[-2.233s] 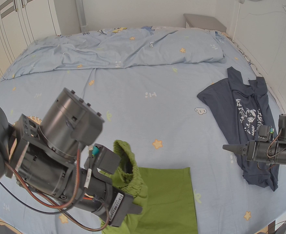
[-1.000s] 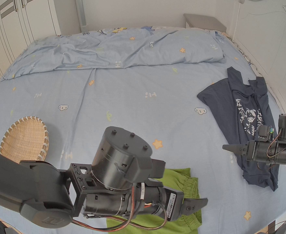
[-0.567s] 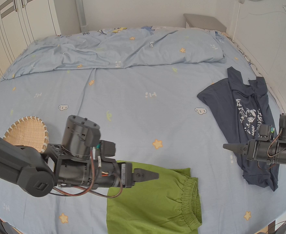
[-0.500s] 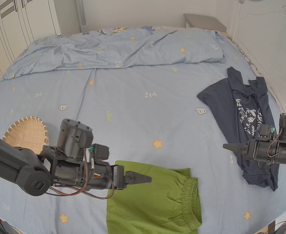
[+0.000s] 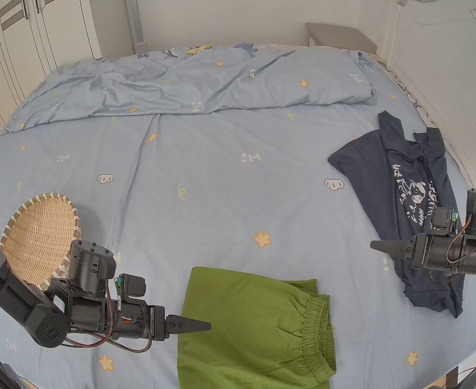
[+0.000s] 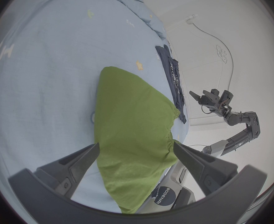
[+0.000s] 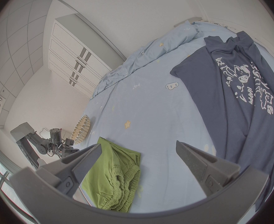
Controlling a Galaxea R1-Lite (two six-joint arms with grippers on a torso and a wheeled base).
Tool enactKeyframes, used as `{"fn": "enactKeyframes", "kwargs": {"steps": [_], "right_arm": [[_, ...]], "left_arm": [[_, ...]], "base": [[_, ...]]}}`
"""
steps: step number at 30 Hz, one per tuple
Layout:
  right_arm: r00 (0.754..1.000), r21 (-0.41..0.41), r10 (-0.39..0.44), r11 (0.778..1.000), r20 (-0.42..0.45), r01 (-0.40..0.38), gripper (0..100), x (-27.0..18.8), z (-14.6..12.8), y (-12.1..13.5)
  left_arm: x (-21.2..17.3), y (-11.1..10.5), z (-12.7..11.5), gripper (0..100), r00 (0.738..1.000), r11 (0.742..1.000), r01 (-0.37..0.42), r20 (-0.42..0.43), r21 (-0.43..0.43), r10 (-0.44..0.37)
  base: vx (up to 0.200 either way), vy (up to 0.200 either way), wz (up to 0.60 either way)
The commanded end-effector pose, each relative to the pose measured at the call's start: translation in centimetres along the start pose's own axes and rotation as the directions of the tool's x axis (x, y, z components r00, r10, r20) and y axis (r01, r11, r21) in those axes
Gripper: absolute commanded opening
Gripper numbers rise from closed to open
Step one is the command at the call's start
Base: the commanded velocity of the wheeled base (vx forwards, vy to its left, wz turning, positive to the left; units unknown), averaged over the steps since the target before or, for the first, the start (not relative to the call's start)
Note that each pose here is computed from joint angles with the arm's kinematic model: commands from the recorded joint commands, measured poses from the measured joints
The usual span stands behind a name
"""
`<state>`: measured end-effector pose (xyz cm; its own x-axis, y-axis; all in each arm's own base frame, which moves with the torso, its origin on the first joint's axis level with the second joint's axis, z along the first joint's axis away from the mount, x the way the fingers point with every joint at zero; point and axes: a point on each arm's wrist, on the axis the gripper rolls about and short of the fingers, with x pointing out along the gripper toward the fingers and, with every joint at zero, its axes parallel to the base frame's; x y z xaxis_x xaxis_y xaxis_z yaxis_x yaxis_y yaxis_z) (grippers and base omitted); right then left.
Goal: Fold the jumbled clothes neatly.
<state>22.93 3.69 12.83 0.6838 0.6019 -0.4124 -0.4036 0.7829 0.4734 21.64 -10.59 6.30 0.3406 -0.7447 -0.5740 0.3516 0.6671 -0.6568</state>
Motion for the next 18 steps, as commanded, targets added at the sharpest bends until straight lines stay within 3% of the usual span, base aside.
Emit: {"fn": "enactKeyframes", "kwargs": {"steps": [1,8,15,18], "right_arm": [[1.000,-0.004,0.008,1.000,-0.004,-0.008,100,0.0,-0.1,0.2],[1.000,-0.005,0.008,1.000,-0.003,-0.008,100,0.0,-0.1,0.2],[1.000,-0.005,0.009,1.000,-0.005,-0.009,100,0.0,-0.1,0.3],[1.000,-0.005,0.009,1.000,-0.005,-0.009,100,0.0,-0.1,0.3]], "left_arm": [[1.0,1.8,-0.7,100,0.999,0.999,-0.033,-0.035,-0.043,0.032],[2.3,2.8,-1.2,100,0.997,0.997,-0.050,-0.055,-0.050,0.048],[2.0,3.0,-1.2,100,0.998,0.997,-0.055,-0.022,-0.052,0.054],[2.8,2.9,-1.9,100,0.997,0.997,-0.052,-0.066,-0.052,0.049]], "base": [[0.000,0.000,0.00],[0.000,0.000,0.00],[0.000,0.000,0.00],[0.000,0.000,0.00]]}}
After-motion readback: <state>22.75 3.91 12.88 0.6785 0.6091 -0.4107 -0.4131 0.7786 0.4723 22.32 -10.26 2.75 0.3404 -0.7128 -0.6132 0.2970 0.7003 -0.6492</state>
